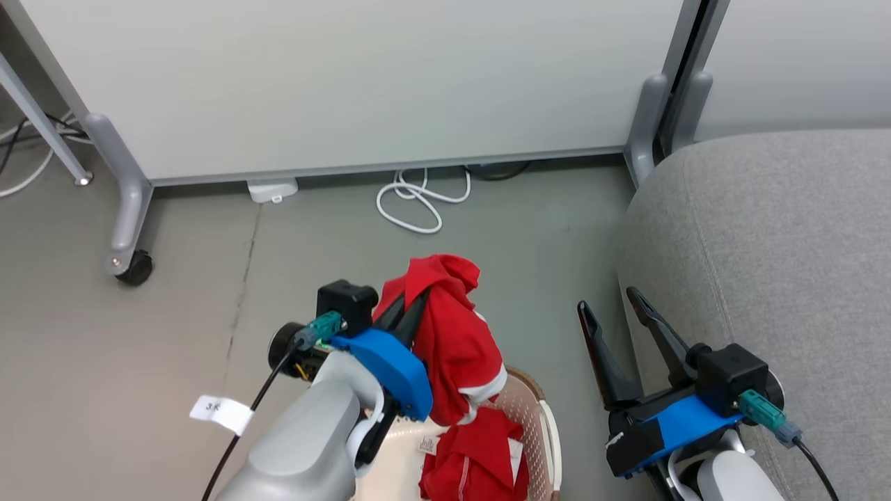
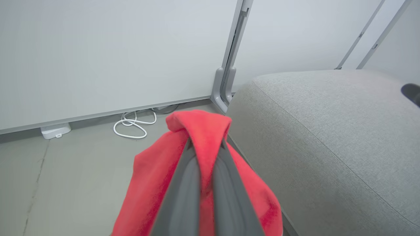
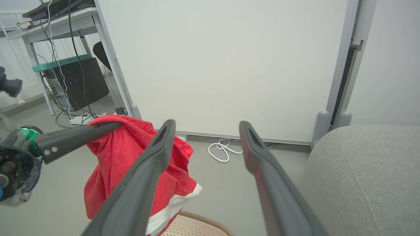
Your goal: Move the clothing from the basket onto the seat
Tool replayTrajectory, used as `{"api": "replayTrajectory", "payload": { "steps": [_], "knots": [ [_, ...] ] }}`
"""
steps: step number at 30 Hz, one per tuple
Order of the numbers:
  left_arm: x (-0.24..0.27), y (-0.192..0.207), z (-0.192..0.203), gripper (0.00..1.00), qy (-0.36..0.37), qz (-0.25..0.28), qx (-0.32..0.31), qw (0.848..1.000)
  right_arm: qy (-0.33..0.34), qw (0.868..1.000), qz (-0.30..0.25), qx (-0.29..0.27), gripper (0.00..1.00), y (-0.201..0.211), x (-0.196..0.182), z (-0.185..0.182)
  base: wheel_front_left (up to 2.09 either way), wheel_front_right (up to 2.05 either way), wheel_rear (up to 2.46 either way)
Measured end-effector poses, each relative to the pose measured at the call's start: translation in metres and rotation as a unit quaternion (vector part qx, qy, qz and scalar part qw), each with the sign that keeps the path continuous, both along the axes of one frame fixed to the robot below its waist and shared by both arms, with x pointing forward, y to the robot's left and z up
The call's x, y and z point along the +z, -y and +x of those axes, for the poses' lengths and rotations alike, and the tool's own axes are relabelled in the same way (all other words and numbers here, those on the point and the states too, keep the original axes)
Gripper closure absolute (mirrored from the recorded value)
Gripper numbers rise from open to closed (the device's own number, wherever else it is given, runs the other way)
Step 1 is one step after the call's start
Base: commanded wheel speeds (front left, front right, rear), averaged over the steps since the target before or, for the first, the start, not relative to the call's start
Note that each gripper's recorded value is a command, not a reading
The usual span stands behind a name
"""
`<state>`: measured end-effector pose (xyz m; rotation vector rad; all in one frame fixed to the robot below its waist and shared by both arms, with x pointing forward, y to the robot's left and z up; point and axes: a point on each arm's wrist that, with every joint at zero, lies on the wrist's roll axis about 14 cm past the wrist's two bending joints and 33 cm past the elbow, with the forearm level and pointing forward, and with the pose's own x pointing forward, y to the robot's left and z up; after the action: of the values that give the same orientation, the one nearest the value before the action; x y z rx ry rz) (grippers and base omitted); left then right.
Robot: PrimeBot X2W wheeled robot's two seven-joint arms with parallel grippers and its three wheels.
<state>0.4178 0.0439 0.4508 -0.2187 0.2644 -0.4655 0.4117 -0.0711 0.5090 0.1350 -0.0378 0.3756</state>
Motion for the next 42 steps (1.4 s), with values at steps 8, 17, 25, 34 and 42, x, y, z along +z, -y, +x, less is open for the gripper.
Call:
{"api": "replayTrajectory", "payload": {
  "steps": [8, 17, 25, 34, 42],
  "knots": [
    [0.058, 0.007, 0.017, 1.0, 0.073, -0.002, -0.012, 0.997, 0.004, 1.0, 0.003, 0.004, 0.0, -0.002, 0.007, -0.014, 0.0, 0.0, 0.0],
    [0.108, 0.025, 0.025, 1.0, 0.122, -0.012, -0.041, 0.992, -0.008, 1.0, 0.003, 0.015, 0.0, -0.009, 0.002, -0.022, 0.0, 0.0, 0.0],
    [0.118, 0.046, 0.013, 1.0, 0.132, -0.023, -0.078, 0.988, -0.011, 1.0, 0.003, 0.025, 0.0, -0.015, 0.002, -0.024, 0.0, 0.0, 0.0],
    [0.119, 0.057, 0.009, 1.0, 0.132, -0.025, -0.093, 0.987, -0.021, 0.999, -0.002, 0.042, 0.0, -0.026, -0.001, -0.025, 0.0, 0.0, 0.0],
    [0.117, 0.066, 0.006, 1.0, 0.127, -0.031, -0.104, 0.986, -0.063, 0.995, -0.024, 0.068, 0.0, -0.042, -0.008, -0.007, 0.0, 0.0, 0.0]
  ]
}}
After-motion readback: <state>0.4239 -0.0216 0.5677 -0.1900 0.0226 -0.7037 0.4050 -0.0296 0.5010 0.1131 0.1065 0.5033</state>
